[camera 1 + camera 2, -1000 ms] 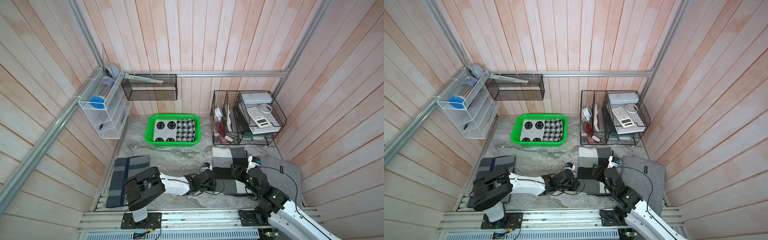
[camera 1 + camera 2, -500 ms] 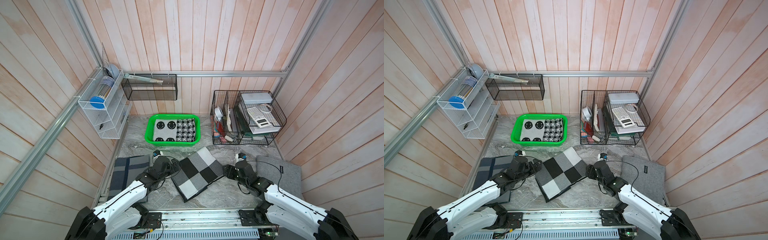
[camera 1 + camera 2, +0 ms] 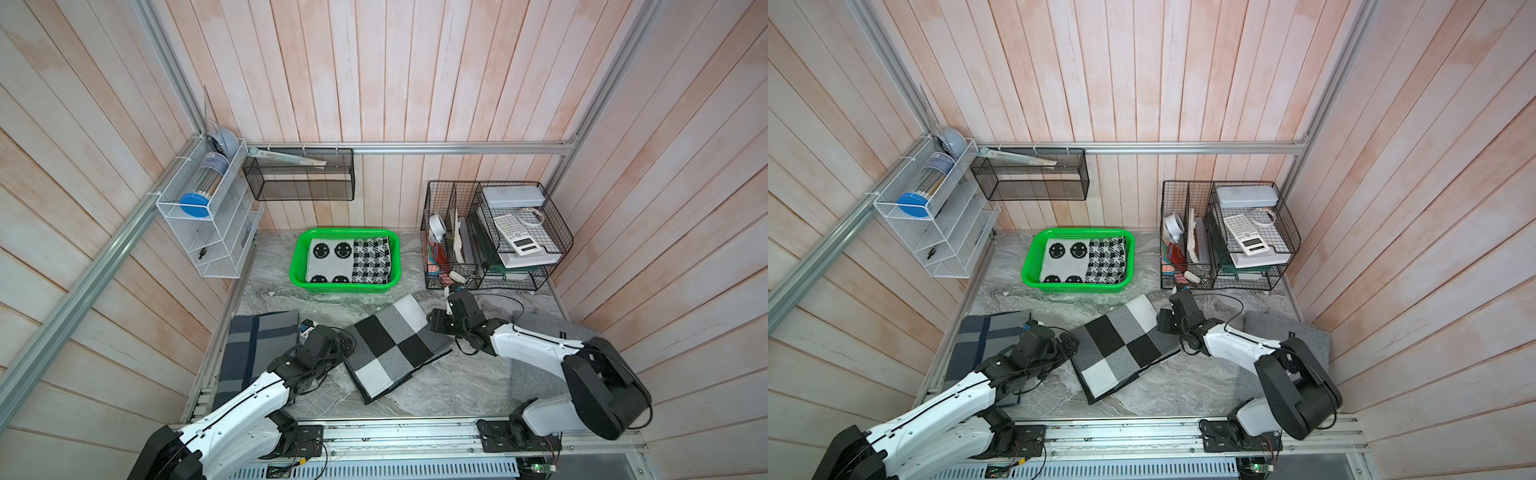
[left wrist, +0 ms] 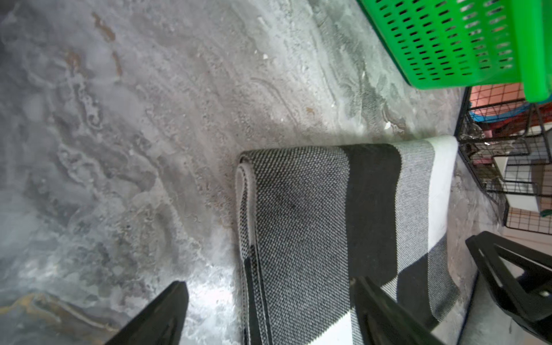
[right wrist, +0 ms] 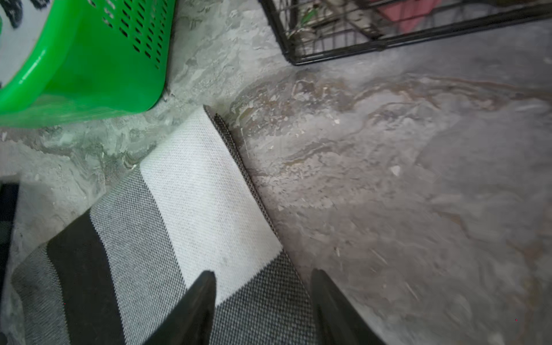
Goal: Put the folded scarf in the basket
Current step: Adjust the scarf at the center of the board.
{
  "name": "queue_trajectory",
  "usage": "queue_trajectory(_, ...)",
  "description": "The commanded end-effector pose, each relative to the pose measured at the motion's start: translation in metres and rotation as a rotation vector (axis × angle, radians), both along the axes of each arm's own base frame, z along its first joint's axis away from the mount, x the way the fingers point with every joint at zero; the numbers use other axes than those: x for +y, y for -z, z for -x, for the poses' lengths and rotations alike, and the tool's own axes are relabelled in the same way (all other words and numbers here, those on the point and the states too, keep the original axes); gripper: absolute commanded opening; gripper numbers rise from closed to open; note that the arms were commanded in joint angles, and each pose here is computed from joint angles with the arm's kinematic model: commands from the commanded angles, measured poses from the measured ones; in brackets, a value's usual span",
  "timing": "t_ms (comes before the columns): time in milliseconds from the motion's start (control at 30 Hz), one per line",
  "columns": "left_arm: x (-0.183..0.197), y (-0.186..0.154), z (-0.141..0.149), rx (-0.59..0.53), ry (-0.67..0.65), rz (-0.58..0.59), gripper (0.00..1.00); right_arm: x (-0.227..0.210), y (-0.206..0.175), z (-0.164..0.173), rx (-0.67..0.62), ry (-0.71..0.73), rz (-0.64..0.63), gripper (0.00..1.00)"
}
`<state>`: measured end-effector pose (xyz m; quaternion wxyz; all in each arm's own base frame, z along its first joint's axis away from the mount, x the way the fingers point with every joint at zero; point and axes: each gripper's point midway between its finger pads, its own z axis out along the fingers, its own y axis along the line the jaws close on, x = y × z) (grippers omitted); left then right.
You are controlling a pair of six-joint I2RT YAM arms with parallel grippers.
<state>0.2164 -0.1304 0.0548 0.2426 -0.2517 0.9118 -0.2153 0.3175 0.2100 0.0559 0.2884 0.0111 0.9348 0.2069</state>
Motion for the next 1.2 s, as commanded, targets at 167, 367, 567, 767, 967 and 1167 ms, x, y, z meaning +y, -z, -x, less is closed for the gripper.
queue_trajectory(167,-0.009,0.018,-0.008,0.006,-0.018,0.028,0.79,0.005,0.042,0.036,0.137,-0.071,0.086,0.50)
queue_trajectory(367,-0.011,0.027,-0.023,-0.012,-0.015,-0.028,0.73,0.002,0.055,0.074,0.186,-0.052,0.099,0.47)
queue_trajectory(567,-0.014,0.025,-0.050,-0.068,0.000,-0.050,0.72,-0.007,0.061,0.120,0.225,-0.012,0.072,0.48)
queue_trajectory(767,-0.041,0.001,-0.080,-0.129,0.116,-0.054,0.73,-0.010,0.037,0.137,0.172,0.024,-0.091,0.58)
queue_trajectory(967,-0.010,-0.013,-0.079,-0.150,0.081,-0.169,0.78,-0.032,-0.004,0.108,-0.045,0.108,-0.143,0.71)
queue_trajectory(1167,0.023,-0.011,-0.066,-0.109,0.044,-0.219,0.85,-0.054,-0.029,0.074,-0.075,0.141,-0.293,0.73)
